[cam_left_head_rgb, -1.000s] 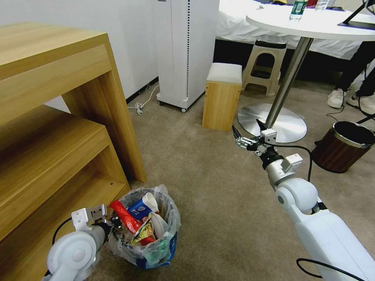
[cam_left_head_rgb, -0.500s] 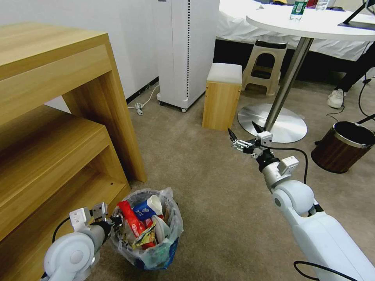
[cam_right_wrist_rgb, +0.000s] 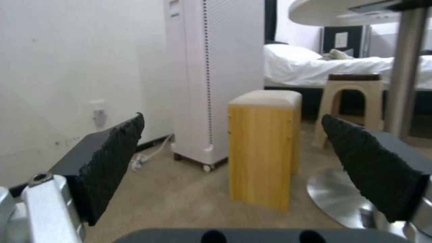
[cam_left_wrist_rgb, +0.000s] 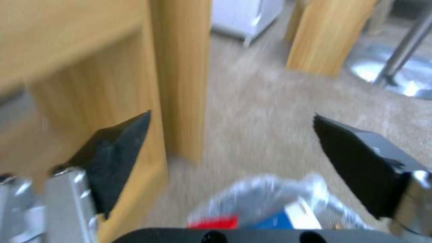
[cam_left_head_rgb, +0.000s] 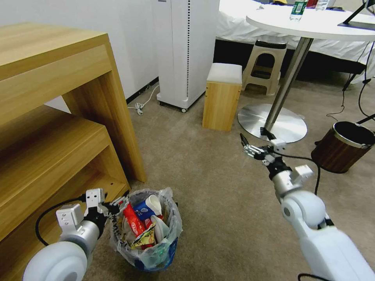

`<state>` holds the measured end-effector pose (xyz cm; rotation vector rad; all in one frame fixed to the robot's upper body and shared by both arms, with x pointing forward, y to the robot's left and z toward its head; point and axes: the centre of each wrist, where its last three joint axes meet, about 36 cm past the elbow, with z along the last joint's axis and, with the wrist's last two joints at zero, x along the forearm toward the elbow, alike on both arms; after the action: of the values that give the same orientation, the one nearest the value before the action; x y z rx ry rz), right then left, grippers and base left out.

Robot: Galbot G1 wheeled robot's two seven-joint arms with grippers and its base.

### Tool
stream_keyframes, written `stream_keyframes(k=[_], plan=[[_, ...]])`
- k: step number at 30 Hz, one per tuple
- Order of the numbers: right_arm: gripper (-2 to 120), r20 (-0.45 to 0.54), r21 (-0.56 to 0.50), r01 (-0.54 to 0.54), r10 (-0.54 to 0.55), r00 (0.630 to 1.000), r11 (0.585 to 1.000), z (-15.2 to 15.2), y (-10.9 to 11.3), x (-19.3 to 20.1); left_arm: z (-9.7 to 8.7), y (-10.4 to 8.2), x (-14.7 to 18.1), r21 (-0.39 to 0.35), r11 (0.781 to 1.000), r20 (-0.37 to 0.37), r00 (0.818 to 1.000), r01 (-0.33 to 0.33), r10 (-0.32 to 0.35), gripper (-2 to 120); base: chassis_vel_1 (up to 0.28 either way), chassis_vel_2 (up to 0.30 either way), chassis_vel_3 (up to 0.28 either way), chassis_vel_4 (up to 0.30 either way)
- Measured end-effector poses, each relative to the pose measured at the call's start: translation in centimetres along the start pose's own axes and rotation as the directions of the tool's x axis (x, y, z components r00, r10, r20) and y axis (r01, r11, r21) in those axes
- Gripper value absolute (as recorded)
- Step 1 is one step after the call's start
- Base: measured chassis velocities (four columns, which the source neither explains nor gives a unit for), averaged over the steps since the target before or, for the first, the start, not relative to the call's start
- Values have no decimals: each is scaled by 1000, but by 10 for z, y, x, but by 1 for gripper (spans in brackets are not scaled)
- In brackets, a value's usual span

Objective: Pick up the trash bin and place the garbage on the floor into it.

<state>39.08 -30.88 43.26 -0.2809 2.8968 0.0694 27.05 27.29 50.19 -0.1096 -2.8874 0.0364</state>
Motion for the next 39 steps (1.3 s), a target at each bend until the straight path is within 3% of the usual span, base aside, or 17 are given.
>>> stream_keyframes(k=[2,6,13,15,19,26,39], plan=[[100,22,40,-35,34,999,999,1,-7,23,8,4,1,-81,997,80,997,-16,22,99,0,0,0,0],[100,36,93,-95,92,995,991,-5,-21,56,22,7,1,-143,990,139,990,-15,35,100,0,0,0,0],[100,12,164,-196,197,980,967,-7,-38,114,30,9,7,-132,990,130,991,52,-34,100,0,0,0,0],[100,9,178,-233,235,972,956,-7,-43,130,34,18,7,-127,987,119,990,97,-82,100,0,0,0,0],[100,8,182,-255,258,966,950,-5,-45,139,43,30,7,-95,987,97,988,130,-120,100,0,0,0,0],[100,30,177,-270,269,963,946,-9,-45,139,58,32,8,-25,994,91,990,110,-107,100,0,0,0,0],[100,32,177,-268,267,963,947,-10,-46,138,58,32,7,-14,994,95,990,106,-104,100,0,0,0,0]])
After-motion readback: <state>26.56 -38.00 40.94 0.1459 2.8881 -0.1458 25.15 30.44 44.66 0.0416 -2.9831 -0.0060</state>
